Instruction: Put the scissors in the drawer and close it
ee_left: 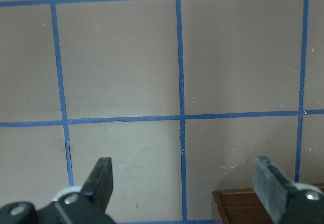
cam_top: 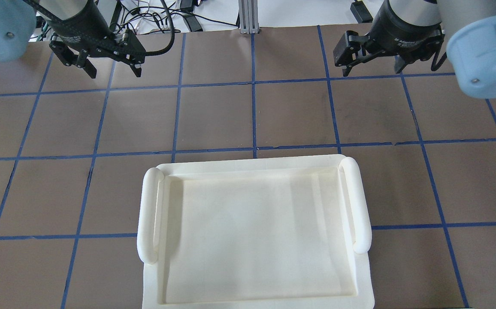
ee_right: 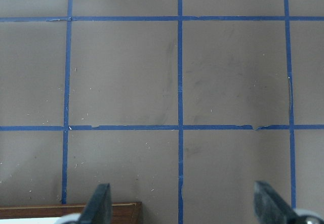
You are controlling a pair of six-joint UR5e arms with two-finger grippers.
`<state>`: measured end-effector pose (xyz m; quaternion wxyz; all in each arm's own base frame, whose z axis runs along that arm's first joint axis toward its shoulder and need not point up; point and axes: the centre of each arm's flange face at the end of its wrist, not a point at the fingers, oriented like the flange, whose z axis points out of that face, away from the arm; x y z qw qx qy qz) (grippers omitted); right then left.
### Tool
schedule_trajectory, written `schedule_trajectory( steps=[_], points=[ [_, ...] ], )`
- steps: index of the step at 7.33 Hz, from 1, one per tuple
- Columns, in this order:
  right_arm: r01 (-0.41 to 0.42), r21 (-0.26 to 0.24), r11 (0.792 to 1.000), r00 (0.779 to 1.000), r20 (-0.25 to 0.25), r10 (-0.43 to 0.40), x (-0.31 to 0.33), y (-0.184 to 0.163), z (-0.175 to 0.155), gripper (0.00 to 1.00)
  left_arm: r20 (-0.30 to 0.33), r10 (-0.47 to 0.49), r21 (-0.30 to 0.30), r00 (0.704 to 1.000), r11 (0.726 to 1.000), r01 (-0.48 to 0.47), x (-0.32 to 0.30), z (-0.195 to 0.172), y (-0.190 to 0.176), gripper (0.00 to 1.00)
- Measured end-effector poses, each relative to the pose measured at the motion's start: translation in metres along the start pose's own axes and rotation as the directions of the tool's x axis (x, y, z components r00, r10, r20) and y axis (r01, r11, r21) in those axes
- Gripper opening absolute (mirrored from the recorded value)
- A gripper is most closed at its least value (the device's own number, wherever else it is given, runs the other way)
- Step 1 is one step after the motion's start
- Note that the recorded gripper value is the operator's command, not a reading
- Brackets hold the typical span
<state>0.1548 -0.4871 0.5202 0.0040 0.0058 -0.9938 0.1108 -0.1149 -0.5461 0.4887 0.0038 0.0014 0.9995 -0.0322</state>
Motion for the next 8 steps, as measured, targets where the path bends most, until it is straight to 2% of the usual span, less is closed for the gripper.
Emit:
schedule_trajectory(
  steps=[3,8],
  points=[
    [-0.001,-0.001,1.0,1.0,0.001,0.001,0.0,0.0,0.001,1.0,0.003,-0.07,0.01,0.998,0.997,0.07,-0.009,-0.012,0.021,1.0],
    [0.0,-0.001,1.0,1.0,0.002,0.0,0.0,-0.001,0.001,1.0,0.007,-0.099,0.01,0.995,0.995,0.099,-0.022,-0.015,0.038,1.0]
  ],
)
